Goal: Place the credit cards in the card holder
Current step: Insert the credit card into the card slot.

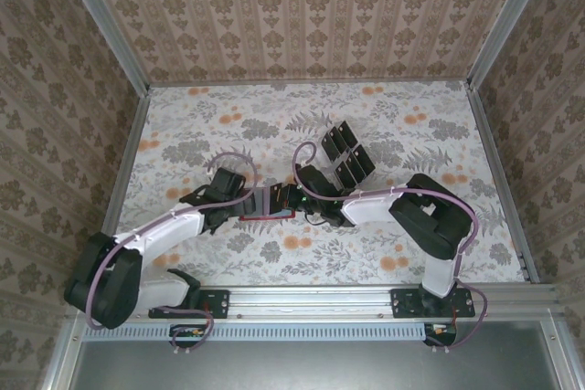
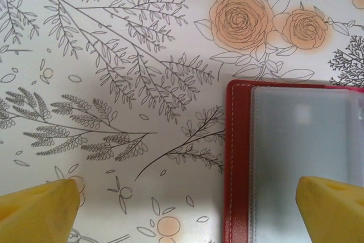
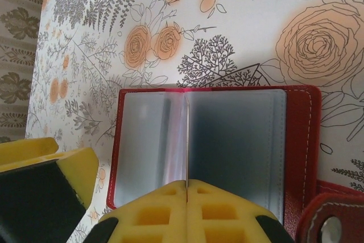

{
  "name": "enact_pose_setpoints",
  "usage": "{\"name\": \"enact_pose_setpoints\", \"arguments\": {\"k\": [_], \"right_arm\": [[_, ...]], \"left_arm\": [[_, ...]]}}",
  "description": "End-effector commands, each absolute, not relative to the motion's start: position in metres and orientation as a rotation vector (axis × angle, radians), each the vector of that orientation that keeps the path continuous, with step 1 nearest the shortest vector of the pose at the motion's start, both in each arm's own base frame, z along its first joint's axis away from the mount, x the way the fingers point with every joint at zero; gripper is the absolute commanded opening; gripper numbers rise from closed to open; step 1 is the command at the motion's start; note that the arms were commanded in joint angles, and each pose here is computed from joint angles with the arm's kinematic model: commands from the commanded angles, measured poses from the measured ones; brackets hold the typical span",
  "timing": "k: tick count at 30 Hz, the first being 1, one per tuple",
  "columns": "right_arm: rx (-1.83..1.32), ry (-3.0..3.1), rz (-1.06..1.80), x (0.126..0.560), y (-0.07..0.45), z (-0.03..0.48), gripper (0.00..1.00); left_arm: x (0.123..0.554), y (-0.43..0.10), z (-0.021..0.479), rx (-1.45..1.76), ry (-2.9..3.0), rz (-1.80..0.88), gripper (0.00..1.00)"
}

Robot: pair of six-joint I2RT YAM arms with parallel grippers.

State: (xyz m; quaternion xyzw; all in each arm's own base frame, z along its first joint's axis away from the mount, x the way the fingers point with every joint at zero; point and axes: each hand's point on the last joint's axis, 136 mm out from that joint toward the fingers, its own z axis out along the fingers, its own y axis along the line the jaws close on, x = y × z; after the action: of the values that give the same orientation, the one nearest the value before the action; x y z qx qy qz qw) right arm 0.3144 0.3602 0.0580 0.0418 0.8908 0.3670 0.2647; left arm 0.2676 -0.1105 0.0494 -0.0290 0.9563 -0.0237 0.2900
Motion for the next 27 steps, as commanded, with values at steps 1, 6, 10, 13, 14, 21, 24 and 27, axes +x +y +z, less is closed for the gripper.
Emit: {"name": "enact_pose_setpoints", "arguments": {"k": [1,6,10,13,14,21,24,27], "right_arm": [[0.156,2.419,0.956,0.316,0.351,0.044,0.00],[0.160,2.419,0.962,0.315,0.350,0.043,0.00],[0.164,2.419,0.965,0.315,0.350,0.042,0.00],[0.168,2.416,0.972,0.315,0.350,0.043,0.00],[0.172,2.413,0.976,0.315,0.350,0.043,0.00],[0.193,2.381,1.031,0.319,0.352,0.052,0.00],[0.202,2.348,1.075,0.323,0.354,0.061,0.00],[0.206,2.314,1.121,0.326,0.358,0.069,0.00]], "left_arm": [[0.276,-0.112,0.054,-0.049,2.529,-0.021,1.00],[0.275,-0.111,0.043,-0.051,2.553,0.008,1.00],[0.273,-0.108,0.035,-0.060,2.573,0.042,1.00],[0.269,-0.102,0.029,-0.078,2.593,0.080,1.00],[0.268,-0.101,0.028,-0.085,2.597,0.089,1.00],[0.259,-0.092,0.022,-0.129,2.617,0.126,1.00],[0.256,-0.090,0.022,-0.143,2.614,0.125,1.00],[0.256,-0.089,0.021,-0.148,2.613,0.125,1.00]]}}
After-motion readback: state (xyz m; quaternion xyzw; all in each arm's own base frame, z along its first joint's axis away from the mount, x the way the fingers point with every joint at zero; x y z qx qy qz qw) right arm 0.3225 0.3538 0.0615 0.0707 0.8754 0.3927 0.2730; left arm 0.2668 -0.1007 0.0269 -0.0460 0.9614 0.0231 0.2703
